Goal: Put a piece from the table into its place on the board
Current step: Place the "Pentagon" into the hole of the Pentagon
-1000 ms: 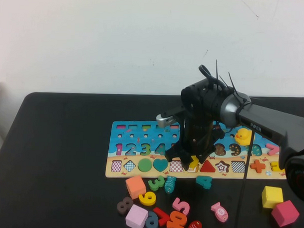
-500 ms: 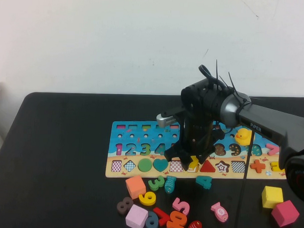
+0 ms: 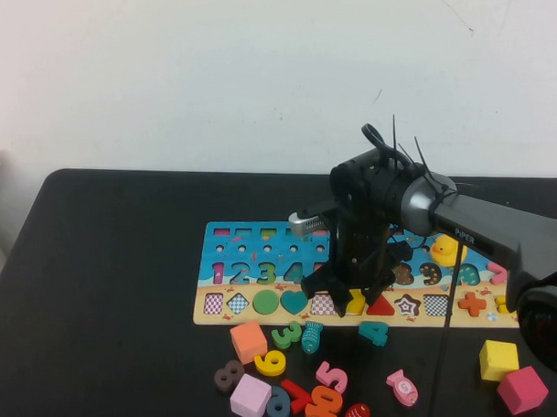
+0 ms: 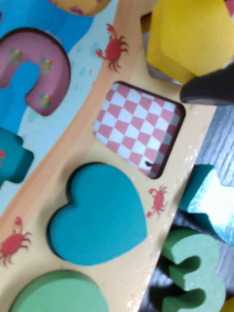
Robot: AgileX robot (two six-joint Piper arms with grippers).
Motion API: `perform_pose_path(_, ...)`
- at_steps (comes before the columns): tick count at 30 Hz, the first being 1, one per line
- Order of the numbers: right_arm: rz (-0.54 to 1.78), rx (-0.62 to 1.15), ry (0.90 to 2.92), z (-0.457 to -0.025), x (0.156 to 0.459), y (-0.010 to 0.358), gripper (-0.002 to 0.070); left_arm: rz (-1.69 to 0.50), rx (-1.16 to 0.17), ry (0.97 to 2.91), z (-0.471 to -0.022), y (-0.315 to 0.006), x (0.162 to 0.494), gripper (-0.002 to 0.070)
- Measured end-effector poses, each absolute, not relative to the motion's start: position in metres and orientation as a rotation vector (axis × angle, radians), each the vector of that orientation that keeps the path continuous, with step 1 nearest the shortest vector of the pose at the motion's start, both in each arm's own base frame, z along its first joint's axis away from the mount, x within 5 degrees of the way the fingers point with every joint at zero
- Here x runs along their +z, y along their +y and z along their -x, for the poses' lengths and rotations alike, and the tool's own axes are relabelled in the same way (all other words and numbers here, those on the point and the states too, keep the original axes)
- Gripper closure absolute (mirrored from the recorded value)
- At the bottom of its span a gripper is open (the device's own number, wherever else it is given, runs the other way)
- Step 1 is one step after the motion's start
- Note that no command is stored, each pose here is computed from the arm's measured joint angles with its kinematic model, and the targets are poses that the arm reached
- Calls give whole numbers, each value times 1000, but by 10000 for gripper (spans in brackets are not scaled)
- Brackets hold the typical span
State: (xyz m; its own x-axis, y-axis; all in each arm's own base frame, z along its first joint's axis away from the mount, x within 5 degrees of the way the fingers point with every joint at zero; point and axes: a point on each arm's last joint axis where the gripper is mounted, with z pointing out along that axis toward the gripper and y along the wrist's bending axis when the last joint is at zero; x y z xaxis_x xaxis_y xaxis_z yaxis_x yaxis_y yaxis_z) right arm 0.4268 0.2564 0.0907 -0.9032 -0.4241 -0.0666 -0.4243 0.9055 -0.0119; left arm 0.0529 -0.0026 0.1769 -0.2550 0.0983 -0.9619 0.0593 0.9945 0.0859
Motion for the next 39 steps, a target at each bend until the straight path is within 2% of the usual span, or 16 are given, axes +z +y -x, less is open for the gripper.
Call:
perform_pose_path(8,656,6,3001,-427,91,256,279,-115,37,1830,-53,-3,177,676)
perform_pose_path(13,656,6,3001,-426,91,257,163,-115,37,1830,-53,-3,177,676)
perform_pose_path(15,656,6,3001,-426,91,257,139,-115,37,1830,-53,-3,177,676)
perform_pose_path(24,669,6,2969,-427,104,257,129,-115,37,1830,-53,-3,177,676)
perform_pose_path(26,680,5,2945,-428,115,257,160,-115,37,1830,-53,-3,177,676)
perform_pose_path(29,693,4,2918,-427,132,255,264,-115,37,1830,-53,-3,177,676)
perform_pose_path(33,719,9,2917,-426,137,255,514,-115,37,1830,-53,-3,177,676)
perform_pose_path(35,716,27,2924,-425,137,256,608,-115,37,1830,-53,-3,177,676)
perform_pose_path(37,714,35,2927,-425,137,256,648,-115,37,1830,-53,-3,177,676)
perform_pose_path(39,717,33,2932,-424,137,256,657,-115,37,1830,-53,-3,177,676)
